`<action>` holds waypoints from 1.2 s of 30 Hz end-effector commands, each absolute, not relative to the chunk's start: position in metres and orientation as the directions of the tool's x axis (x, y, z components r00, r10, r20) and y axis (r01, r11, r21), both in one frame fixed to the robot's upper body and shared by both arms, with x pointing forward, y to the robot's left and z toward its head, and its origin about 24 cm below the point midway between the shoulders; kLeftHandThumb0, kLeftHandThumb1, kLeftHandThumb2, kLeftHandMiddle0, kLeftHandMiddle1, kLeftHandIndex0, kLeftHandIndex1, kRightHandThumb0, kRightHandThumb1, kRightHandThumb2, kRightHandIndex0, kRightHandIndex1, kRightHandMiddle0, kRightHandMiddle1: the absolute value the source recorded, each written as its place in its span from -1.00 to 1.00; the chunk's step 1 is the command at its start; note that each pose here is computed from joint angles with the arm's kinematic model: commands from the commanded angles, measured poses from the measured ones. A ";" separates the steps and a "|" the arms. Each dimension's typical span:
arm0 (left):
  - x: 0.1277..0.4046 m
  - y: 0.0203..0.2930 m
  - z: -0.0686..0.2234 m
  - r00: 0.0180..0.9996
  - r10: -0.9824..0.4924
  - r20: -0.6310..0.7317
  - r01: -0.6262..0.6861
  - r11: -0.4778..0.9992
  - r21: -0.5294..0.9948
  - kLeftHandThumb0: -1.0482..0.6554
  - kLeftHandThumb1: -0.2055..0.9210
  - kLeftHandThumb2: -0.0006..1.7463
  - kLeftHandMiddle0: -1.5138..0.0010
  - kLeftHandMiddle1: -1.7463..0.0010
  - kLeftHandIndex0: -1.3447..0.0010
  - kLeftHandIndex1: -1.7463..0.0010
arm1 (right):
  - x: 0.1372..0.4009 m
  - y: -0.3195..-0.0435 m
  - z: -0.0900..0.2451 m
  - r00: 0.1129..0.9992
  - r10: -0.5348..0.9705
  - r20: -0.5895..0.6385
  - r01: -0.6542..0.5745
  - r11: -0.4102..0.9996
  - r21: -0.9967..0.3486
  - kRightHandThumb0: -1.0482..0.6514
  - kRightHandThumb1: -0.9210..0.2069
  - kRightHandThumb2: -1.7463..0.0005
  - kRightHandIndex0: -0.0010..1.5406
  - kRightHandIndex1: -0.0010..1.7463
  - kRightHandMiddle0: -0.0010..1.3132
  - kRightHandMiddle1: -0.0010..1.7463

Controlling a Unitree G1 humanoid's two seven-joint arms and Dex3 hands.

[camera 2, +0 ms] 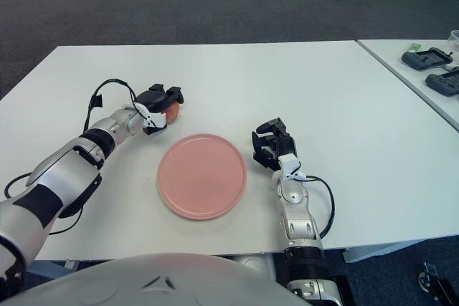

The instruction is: Put the apple into the plate.

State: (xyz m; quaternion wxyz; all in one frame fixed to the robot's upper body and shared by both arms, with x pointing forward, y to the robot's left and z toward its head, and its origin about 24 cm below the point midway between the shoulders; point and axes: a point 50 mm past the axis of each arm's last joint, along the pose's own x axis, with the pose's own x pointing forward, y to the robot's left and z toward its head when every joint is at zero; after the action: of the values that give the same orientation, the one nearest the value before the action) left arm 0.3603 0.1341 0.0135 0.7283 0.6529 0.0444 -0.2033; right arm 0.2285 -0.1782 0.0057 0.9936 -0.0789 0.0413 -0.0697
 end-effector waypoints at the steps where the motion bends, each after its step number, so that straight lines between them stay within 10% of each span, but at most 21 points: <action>1: 0.341 0.145 -0.015 0.876 -0.197 -0.441 0.459 0.054 0.887 0.23 -0.86 0.92 -0.34 -0.54 -0.21 -1.00 | 0.224 -0.183 -0.004 0.977 -0.169 -0.128 0.146 0.975 -0.169 -0.21 -0.60 0.04 -0.37 0.58 -0.51 1.00; 36: 0.370 0.133 0.049 0.913 -0.369 -0.176 0.401 0.728 0.557 0.23 -0.82 1.00 -0.28 -0.85 -0.04 -1.00 | 0.224 -0.183 -0.004 0.979 -0.166 -0.123 0.145 0.976 -0.159 -0.21 -0.61 0.04 -0.37 0.58 -0.51 1.00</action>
State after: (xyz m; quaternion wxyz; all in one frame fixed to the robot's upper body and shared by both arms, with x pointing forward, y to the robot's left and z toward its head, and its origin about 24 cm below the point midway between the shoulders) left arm 0.3697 0.1362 0.0388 0.9199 0.3334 0.0682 -0.1951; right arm 0.2288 -0.1797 0.0071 0.9937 -0.0744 0.0348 -0.0760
